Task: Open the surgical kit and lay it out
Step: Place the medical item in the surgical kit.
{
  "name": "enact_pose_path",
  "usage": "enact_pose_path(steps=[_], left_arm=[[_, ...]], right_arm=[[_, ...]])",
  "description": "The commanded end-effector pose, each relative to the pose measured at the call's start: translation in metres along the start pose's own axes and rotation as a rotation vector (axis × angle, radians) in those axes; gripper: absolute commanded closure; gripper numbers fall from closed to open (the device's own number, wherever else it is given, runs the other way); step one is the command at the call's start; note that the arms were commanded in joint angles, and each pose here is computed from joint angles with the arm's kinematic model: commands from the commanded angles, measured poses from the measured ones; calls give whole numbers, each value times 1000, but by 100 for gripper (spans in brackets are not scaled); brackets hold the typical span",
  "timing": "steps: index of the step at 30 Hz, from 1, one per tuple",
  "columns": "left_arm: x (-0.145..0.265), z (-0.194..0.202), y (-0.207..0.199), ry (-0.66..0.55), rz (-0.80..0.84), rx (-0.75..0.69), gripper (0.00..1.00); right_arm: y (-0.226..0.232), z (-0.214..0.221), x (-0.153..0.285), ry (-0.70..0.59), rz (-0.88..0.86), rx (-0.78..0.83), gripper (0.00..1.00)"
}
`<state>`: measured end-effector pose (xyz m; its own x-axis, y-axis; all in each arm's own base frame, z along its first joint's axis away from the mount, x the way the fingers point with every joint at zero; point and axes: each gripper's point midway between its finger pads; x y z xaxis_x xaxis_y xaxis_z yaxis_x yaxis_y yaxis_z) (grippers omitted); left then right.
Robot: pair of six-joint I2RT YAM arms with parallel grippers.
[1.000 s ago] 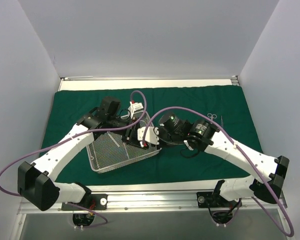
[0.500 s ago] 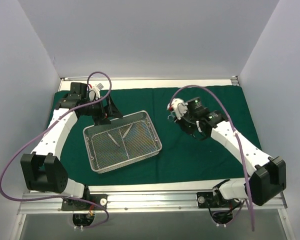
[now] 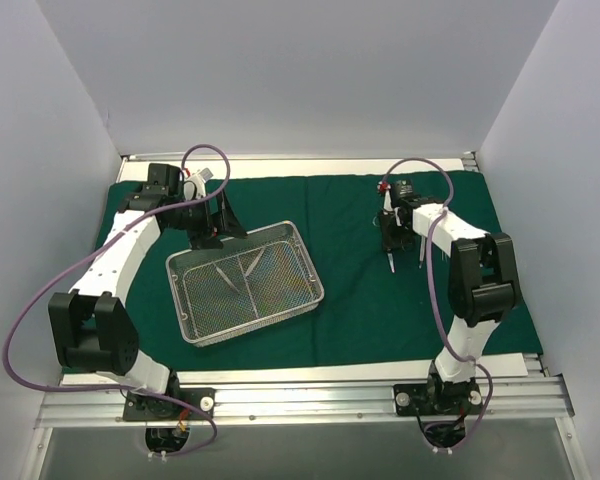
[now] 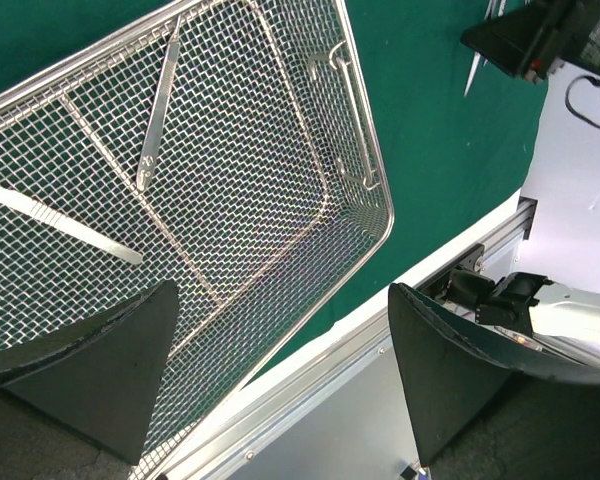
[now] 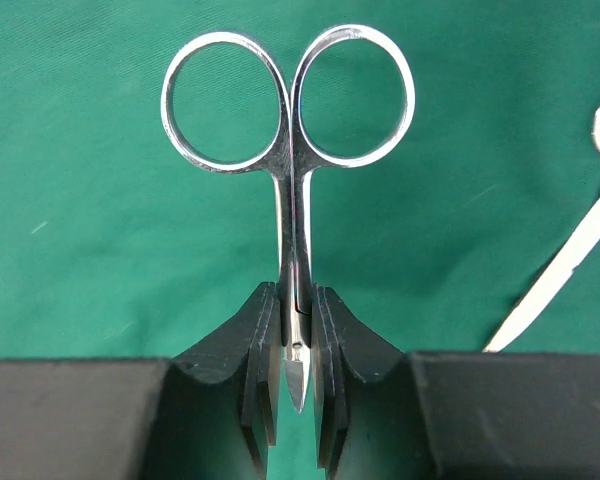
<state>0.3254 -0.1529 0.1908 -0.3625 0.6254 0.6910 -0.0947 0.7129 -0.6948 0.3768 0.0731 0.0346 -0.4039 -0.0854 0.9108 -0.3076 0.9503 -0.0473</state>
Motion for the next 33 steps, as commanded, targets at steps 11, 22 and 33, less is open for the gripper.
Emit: enact_pose_path(steps=[11,22,33], left_arm=[[-4,-5,-1,29,15,-52,6],[-12,-5,17,72,-89,-29,6],[-19,-2,30,90,-210,-45,5]], right_arm=[[-49,-14,-6,25,90,-99,100],[-55,0,-8,69,108,-129,100],[-60,16,-20,130,123,-136,97]])
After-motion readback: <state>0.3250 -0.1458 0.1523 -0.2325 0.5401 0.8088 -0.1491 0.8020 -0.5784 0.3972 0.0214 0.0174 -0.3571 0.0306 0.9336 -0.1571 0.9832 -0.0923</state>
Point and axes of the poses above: each gripper's point midway between its finger pads, its own x axis back along the fingers, its own y axis along the line the jaws close on, z = x × y, and after that the axes turned 11 degrees about x, right-handed
